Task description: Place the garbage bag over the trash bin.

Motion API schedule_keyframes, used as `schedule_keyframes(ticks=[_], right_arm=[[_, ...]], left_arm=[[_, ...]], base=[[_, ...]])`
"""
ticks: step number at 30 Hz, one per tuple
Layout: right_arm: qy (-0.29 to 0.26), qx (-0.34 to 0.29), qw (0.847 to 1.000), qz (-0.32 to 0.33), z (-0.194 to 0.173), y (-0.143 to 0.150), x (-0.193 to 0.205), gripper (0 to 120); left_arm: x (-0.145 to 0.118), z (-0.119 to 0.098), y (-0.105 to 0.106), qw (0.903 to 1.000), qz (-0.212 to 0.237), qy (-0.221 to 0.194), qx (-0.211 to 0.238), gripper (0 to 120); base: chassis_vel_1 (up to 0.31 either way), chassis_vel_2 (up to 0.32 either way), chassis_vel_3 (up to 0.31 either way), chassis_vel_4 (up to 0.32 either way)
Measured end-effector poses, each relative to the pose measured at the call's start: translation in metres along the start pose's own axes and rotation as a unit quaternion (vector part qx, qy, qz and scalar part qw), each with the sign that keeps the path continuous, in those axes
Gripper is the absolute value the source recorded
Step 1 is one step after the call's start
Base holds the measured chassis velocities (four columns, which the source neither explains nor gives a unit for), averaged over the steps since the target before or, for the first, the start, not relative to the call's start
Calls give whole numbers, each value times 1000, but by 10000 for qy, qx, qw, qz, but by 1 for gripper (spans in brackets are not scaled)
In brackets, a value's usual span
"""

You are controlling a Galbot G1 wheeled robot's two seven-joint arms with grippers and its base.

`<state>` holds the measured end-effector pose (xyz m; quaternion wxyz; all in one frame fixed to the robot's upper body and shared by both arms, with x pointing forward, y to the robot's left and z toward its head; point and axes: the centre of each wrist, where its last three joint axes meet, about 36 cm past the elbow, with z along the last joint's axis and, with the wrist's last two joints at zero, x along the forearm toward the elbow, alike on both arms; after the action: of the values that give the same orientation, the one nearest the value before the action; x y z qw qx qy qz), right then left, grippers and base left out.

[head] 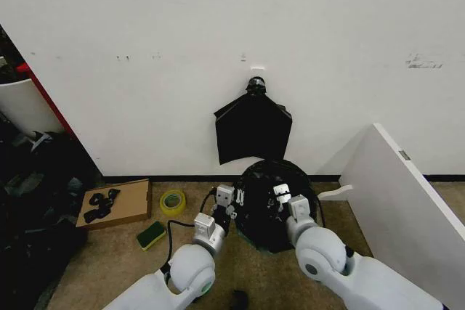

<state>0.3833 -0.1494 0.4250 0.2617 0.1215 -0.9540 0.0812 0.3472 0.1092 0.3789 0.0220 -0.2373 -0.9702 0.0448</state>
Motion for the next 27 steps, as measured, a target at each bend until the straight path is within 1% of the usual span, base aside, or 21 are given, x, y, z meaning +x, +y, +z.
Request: schedule_keyframes(ticks=[6,10,18,27], right_arm=[[193,-59,9997,137,6,3,-32,0],[267,157,9992,255,19,-2,-52,0],[479,237,9982,286,36,-6,-62,0],[631,71,9976,287,34,-11,-70,0]], left_arm=[[5,-3,-6,9999,138,-56,27,4],[10,-8,-7,9996,216,-10,184,4],[11,-16,-7,9991,251,-25,348,4],[19,-21,-5,9988,375,-82,307,4]], base=[[0,0,0,0],[0,0,0,0],[0,0,0,0],[0,0,0,0]])
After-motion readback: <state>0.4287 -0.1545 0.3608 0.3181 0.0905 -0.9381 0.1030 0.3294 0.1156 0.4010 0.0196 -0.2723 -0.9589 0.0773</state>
